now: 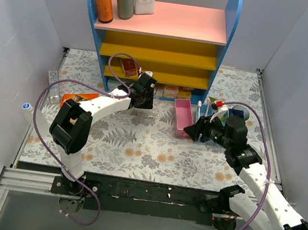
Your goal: Prepare toiletry sets of a toothbrush and toothpaste on the tray
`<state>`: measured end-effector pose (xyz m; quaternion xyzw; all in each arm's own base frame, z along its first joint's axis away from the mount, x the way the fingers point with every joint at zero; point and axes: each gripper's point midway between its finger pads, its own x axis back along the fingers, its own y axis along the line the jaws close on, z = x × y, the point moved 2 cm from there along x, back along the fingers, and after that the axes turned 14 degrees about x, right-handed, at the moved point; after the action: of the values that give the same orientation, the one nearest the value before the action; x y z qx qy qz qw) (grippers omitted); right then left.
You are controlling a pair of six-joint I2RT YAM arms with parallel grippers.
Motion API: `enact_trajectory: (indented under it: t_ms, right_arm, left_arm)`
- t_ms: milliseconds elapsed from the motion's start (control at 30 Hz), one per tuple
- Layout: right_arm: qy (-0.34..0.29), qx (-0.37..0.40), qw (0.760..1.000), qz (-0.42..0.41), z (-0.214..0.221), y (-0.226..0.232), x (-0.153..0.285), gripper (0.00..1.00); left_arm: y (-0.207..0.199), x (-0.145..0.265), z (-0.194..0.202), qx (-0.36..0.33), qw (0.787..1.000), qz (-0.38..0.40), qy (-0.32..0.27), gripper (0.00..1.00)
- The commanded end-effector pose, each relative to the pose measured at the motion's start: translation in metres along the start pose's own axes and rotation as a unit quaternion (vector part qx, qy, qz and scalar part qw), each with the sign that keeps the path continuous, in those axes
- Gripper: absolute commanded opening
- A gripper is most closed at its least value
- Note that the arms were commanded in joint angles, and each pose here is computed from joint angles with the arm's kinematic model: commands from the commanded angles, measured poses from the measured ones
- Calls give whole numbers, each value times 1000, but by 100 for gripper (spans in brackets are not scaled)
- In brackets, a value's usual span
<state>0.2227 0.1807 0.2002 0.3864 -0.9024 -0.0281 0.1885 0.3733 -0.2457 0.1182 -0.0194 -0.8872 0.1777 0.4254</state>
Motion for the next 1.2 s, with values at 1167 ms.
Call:
enact_trajectory:
  t_ms: [1167]
  right_arm:
    - [-1,-8,1000,-17,5,3,-5,59]
  left_arm:
    - [-11,-9,-30,27,999,16,-38,36]
